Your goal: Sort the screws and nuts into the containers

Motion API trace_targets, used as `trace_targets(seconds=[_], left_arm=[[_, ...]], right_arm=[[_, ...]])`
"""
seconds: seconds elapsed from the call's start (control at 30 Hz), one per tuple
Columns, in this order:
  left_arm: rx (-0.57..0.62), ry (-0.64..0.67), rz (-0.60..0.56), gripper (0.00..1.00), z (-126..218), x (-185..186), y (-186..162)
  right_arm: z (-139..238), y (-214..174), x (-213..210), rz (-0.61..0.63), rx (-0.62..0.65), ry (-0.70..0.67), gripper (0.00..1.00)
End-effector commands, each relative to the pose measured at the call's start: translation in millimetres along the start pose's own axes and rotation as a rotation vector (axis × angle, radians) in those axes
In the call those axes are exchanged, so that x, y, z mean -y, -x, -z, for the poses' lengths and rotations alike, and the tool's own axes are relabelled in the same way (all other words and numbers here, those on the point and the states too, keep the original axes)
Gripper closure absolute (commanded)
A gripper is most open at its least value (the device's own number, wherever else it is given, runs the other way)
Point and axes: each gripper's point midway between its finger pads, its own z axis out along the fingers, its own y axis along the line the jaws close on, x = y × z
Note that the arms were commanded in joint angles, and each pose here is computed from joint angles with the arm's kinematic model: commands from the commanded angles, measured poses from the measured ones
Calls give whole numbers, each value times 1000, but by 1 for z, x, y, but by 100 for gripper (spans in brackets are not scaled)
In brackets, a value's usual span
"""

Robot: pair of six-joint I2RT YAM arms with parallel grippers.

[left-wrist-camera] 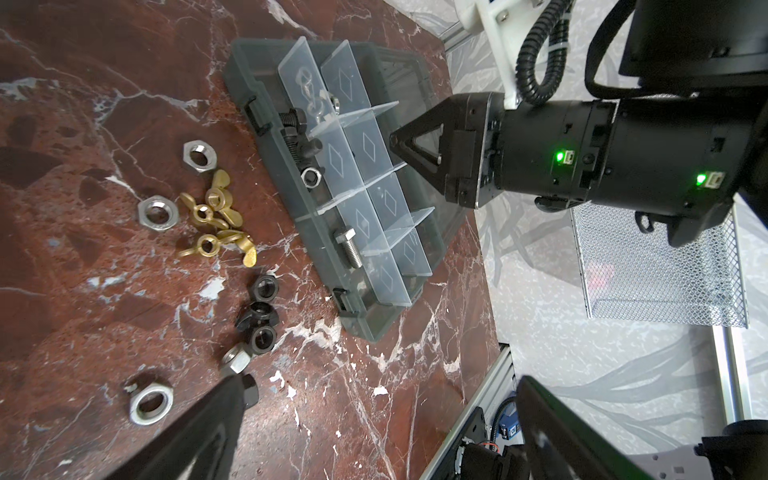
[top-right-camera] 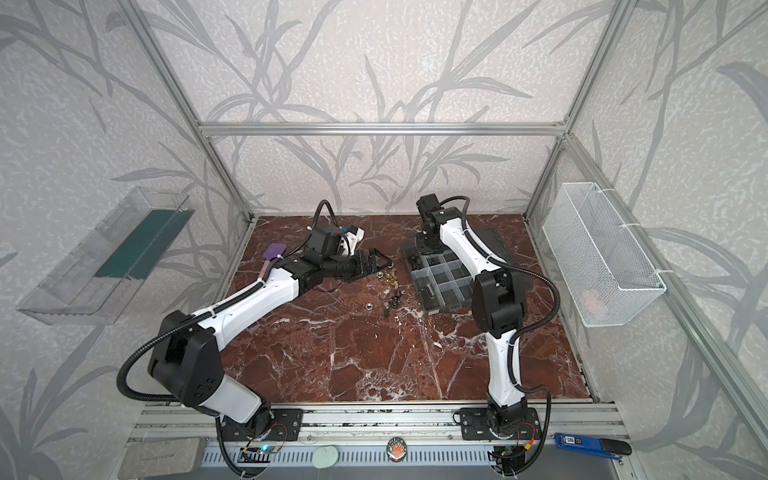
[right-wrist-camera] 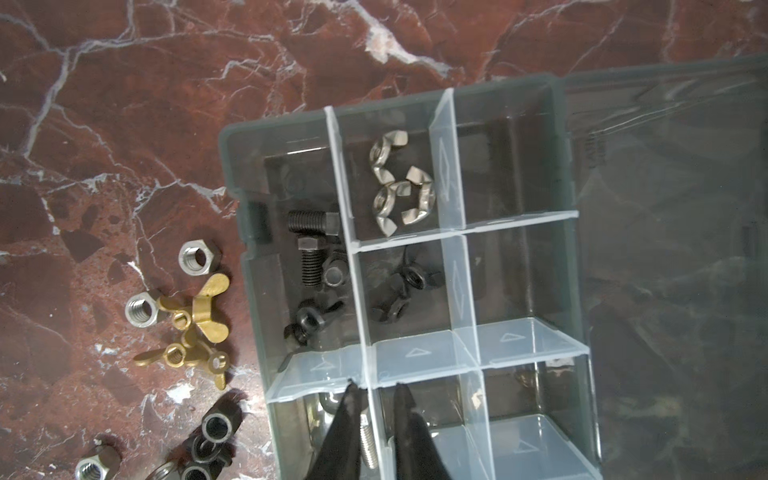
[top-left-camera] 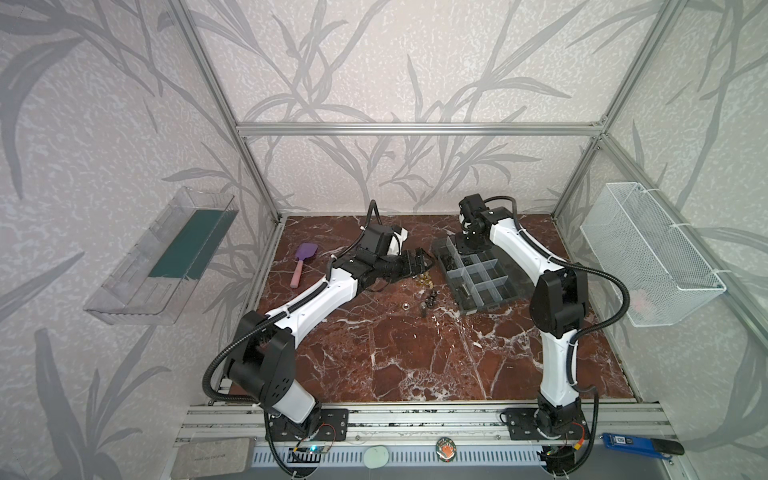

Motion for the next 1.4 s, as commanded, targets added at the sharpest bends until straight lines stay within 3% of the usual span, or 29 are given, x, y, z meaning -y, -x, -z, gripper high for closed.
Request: trace_targets(seconds=[0.0, 0.23, 0.67, 0.93, 1.37], left_arm=[[13, -12, -33, 1, -3, 9, 10], [9, 4, -44, 1, -9, 7, 14], [0, 19, -37, 1, -1, 1, 4], [-5, 30, -45, 1, 3, -2, 0], [-10, 38, -37, 1, 2, -8, -3]], right_arm=[[-4, 6, 6, 3, -6, 6, 86], [-19, 1, 7, 3, -38, 16, 85], [-10, -8, -21, 27, -47, 100, 80], [-27, -24, -46, 83, -125, 126, 75], [-56, -36, -49, 118, -217, 112, 75]])
